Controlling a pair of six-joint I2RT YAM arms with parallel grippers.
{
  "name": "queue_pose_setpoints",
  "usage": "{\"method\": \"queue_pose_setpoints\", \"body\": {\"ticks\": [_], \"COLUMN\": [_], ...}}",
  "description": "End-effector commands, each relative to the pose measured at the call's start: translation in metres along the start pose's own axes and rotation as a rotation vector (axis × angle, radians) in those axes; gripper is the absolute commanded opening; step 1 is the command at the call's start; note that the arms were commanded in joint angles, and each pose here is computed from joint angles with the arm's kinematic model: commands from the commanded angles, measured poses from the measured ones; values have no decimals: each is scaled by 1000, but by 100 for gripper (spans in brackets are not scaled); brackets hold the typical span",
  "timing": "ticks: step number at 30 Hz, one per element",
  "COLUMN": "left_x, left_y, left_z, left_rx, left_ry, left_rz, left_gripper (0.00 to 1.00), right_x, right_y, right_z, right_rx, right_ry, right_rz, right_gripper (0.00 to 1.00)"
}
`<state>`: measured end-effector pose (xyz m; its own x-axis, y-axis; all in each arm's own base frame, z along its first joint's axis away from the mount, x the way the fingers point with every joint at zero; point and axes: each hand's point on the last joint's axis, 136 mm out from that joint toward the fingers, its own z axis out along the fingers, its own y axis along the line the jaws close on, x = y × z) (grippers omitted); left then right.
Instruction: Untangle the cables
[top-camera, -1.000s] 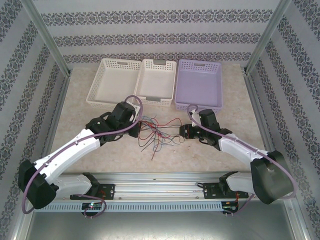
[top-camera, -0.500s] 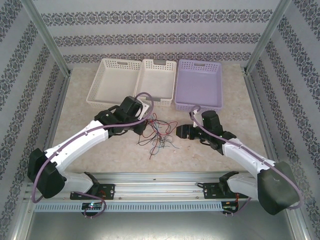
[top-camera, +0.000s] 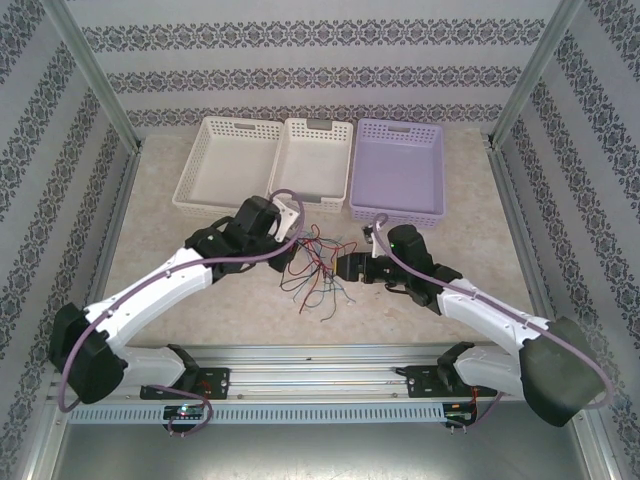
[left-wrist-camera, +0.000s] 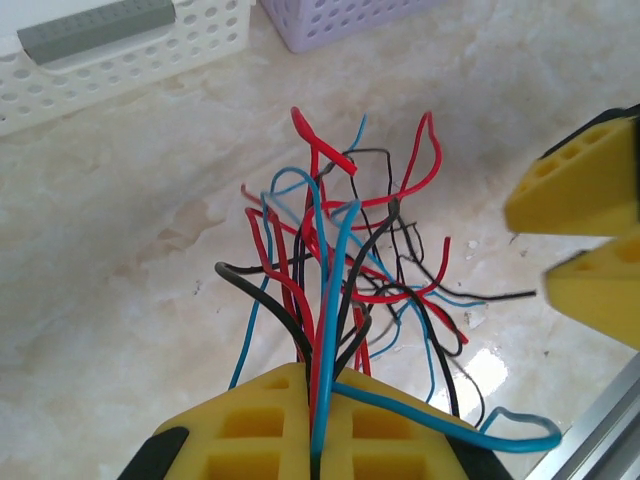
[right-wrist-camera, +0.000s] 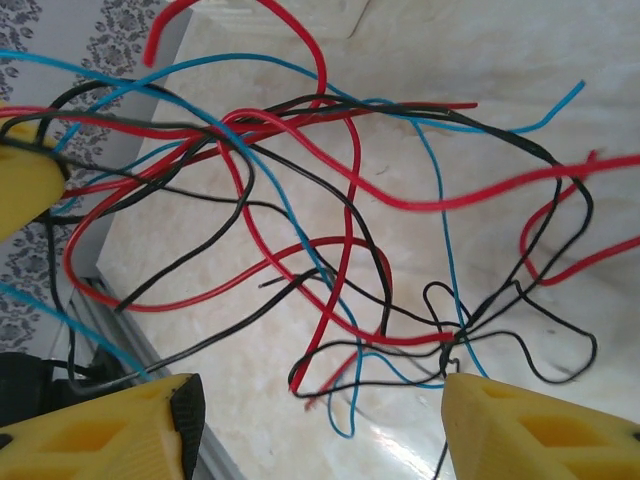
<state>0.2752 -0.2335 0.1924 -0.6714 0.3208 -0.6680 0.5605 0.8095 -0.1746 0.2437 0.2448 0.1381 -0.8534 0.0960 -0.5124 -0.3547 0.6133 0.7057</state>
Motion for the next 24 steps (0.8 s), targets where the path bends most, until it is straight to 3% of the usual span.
{"method": "queue_pose_setpoints", "body": {"ticks": [1, 9, 24], "left_x": [-23, -21, -24], "left_y": [-12, -22, -21], "left_z": [-16, -20, -30], "left_rx": [64, 119, 116], "left_ry": [-138, -151, -204], "left_rz": [18, 35, 42], "left_gripper": [0, 0, 0], "right_x": [-25, -45, -35], "right_y": [15, 25, 8], "right_z": [4, 7, 8], "right_rx": [-38, -64, -13], "right_ry": [-105, -199, -252], "right_rz": [74, 162, 358], "right_gripper": [62, 60, 57]}}
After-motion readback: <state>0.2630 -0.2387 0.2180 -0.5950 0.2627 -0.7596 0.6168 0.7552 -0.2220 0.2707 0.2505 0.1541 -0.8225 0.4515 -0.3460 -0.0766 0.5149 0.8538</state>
